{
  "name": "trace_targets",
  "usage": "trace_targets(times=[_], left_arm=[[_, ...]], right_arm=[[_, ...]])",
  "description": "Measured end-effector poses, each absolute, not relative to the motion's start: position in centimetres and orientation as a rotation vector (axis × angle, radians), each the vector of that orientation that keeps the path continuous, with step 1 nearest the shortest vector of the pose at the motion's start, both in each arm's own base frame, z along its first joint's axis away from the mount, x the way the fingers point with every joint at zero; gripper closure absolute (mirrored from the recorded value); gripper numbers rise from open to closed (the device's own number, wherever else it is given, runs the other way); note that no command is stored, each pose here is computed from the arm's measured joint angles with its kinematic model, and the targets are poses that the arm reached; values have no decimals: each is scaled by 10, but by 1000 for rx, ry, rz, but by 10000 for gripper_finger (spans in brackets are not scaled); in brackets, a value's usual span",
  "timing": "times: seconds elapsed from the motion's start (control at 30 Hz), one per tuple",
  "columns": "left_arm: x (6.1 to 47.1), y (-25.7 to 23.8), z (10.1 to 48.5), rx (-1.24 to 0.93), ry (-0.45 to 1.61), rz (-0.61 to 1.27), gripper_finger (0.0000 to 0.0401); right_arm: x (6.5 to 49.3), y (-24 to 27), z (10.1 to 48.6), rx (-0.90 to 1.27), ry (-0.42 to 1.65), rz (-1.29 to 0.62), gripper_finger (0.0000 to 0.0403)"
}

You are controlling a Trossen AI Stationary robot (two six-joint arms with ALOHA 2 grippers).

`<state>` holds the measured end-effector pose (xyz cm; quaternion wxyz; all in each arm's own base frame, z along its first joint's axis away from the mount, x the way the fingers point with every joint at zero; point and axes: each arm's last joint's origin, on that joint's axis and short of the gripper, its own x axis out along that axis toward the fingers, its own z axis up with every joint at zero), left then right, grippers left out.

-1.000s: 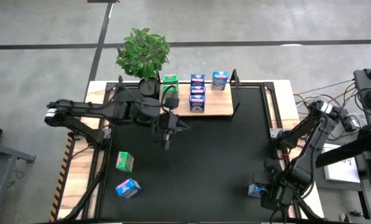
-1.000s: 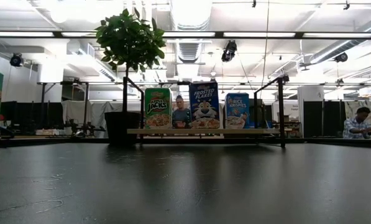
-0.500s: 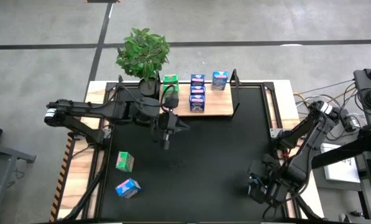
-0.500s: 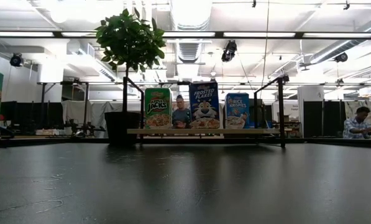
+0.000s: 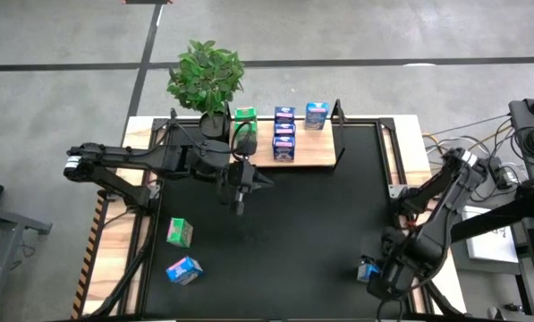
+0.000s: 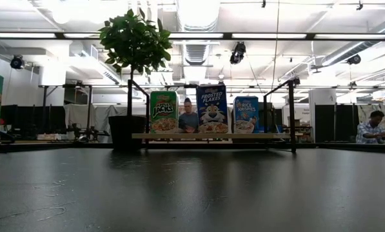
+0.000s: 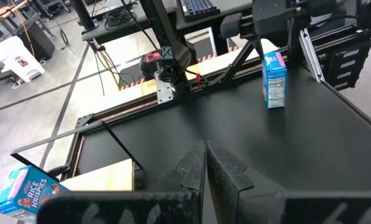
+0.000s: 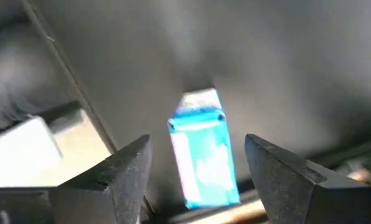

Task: Stack cereal on shelf
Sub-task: Put the right light blue cereal box aligned with the light blue cereal box on the shelf

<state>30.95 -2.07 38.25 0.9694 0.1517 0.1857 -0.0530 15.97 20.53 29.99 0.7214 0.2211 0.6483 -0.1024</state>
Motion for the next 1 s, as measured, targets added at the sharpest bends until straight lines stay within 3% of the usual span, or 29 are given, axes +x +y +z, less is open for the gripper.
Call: trace_targets(times=[0.3, 0.5, 1.0], left_arm=[[310, -21, 383, 303, 371, -105, 401], [310, -21, 384, 298, 358, -103, 401], [310, -21, 384, 296, 361, -102, 401]], right_arm=[[152, 219, 287, 384, 1541, -237, 170], [153, 218, 280, 435, 1535, -326, 170], [158, 224, 276, 299, 1503, -143, 170]])
